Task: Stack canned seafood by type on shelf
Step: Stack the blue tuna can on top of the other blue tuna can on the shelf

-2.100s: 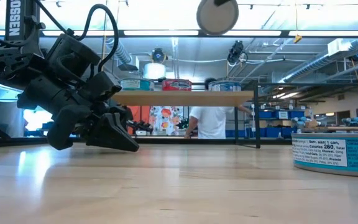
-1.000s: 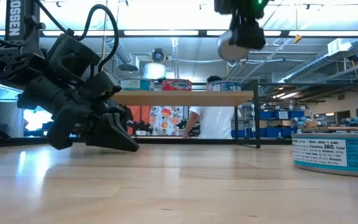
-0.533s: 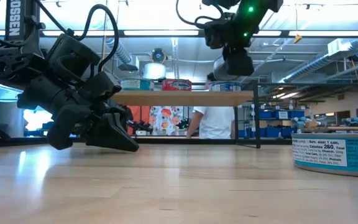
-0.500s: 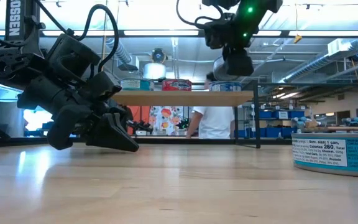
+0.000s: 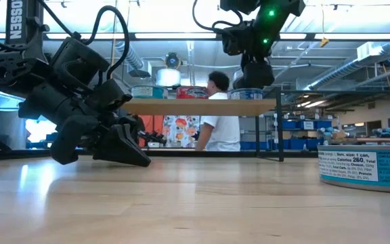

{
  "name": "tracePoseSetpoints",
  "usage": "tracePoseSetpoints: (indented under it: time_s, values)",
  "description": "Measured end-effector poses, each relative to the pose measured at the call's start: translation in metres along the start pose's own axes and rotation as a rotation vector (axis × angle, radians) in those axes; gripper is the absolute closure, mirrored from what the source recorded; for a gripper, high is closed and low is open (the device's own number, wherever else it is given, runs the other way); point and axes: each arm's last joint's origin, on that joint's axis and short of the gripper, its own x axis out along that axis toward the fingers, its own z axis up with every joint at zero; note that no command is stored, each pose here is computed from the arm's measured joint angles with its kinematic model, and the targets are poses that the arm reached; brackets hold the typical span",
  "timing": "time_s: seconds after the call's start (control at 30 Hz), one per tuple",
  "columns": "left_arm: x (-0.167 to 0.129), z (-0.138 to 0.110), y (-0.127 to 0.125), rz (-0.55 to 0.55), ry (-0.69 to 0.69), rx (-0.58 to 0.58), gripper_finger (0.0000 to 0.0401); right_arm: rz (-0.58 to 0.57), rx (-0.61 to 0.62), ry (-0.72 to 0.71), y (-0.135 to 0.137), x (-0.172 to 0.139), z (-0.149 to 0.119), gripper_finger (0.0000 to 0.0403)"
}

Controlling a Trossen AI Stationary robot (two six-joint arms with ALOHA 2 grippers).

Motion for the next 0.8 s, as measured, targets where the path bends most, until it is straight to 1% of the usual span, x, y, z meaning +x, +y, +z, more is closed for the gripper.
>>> tracePoseSetpoints:
  time_s: [0.1, 0.2, 0.33, 0.67, 0.8]
  values:
    - [0.0, 0.0, 0.0, 0.0, 0.0, 0.0, 0.0396, 0.01, 0.002, -0.006, 0.0, 0.0, 0.0, 0.0138]
    - [0.0, 0.0, 0.0, 0.0, 0.001, 0.0, 0.0396, 0.037, 0.044, -0.024, 0.0, 0.001, 0.001, 0.0119]
    - [0.0, 0.0, 0.0, -0.001, 0.001, 0.0, 0.0396, 0.081, 0.08, -0.04, 0.0, 0.003, 0.001, 0.0103]
    - [0.0, 0.0, 0.0, -0.001, 0.002, 0.0, 0.0396, 0.092, 0.108, -0.026, -0.003, 0.01, -0.001, 0.01]
    - [0.0, 0.0, 0.0, -0.005, 0.002, 0.0, 0.0396, 0.096, 0.119, -0.02, -0.01, 0.009, -0.001, 0.0101]
